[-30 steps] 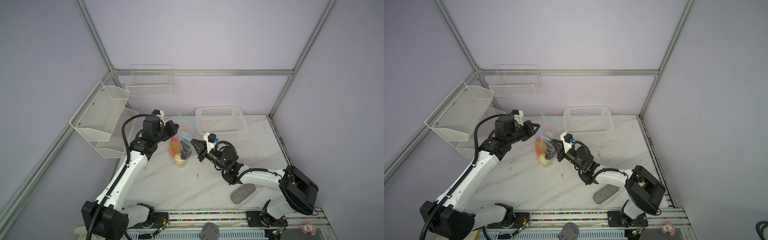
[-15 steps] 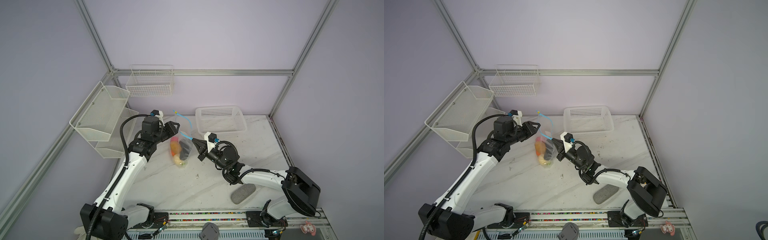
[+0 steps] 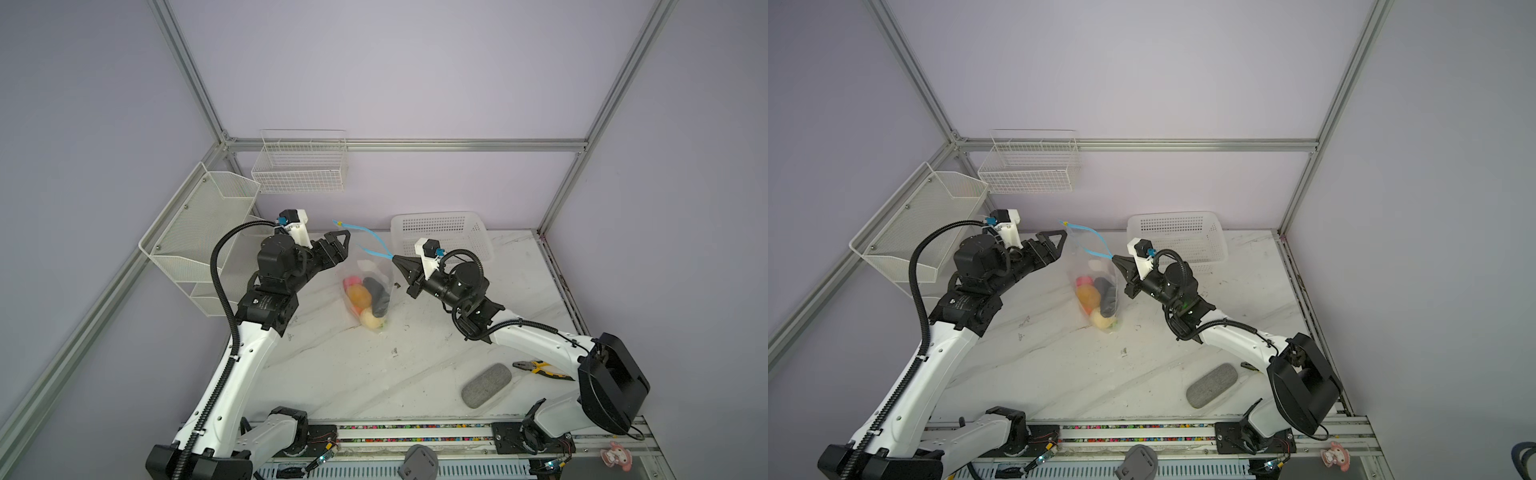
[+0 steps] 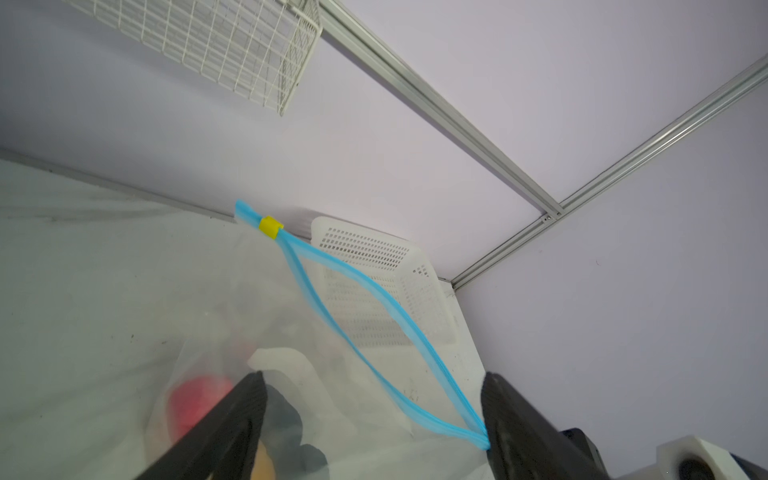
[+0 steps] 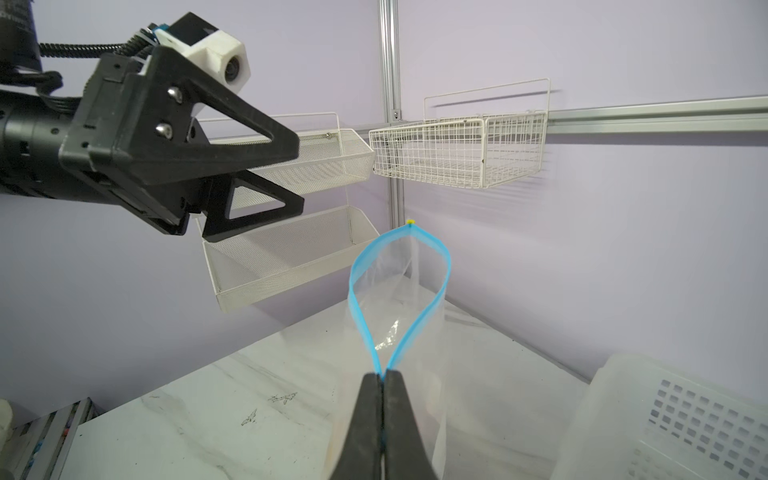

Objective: Place the food in the zip-top bag and seal the zipper
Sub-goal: 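Pull the zipper edges apart with both grippers, stretching the bag mouth flat, then hold the bag zipper taut between both grippers and raise it higher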

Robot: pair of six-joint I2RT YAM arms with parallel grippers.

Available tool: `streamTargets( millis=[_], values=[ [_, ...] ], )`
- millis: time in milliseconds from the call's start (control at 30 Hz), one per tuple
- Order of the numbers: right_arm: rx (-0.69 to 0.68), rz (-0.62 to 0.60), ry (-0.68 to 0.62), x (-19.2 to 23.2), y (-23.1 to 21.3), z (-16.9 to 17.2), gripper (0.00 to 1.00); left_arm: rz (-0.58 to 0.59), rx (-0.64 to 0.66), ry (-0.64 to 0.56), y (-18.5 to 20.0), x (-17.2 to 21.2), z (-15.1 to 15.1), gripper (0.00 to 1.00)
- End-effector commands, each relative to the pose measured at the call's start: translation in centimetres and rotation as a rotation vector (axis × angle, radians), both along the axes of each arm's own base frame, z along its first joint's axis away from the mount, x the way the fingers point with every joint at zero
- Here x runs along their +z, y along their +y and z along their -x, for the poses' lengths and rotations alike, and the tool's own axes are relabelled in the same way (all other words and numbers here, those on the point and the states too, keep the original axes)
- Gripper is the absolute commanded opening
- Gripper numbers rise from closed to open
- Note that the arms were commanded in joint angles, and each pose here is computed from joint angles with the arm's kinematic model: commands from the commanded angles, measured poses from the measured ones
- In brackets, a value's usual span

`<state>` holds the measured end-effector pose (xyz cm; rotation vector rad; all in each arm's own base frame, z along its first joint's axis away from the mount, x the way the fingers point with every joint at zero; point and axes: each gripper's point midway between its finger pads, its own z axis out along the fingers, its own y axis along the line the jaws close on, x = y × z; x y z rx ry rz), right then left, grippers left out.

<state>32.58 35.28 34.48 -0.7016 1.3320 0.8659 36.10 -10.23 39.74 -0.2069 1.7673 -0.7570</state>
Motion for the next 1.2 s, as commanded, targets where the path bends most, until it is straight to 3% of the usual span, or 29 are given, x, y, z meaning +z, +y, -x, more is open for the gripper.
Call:
streamTargets(
  millis=[0,233,333,400,533,700,900,1167],
  values=[
    [0.120,0.054,-0.077,1.1,-0.1,1.2,0.00,-0.043,-0.045,-0.130,-0.2,1.2,-0.3,0.82],
    [0.186,0.140,-0.144,0.9,-2.5,0.5,0.00,-0.096,-0.135,-0.271,-1.1,1.0,0.9,0.79],
    [0.230,0.195,-0.177,0.1,-3.9,0.2,0.00,-0.147,-0.110,-0.301,-0.1,0.0,0.2,0.78],
    [0.252,0.248,-0.219,-0.3,-5.0,0.0,0.00,-0.122,-0.120,-0.325,0.8,0.2,-0.6,0.76],
    [0.306,0.258,-0.267,-0.2,-5.8,-0.5,0.00,-0.113,-0.214,-0.461,0.7,1.1,-0.7,0.75],
    [0.405,0.266,-0.250,-0.9,-6.1,-0.8,0.00,-0.128,-0.308,-0.549,1.6,-0.6,-0.7,0.75],
    [0.437,0.284,-0.291,-1.1,-7.2,-0.8,0.00,-0.179,-0.525,-0.604,0.8,-3.4,0.3,0.72],
    [0.513,0.272,-0.289,-1.8,-7.2,-0.8,0.00,-0.268,-0.525,-0.593,1.7,-5.5,-1.7,0.72]
  ],
)
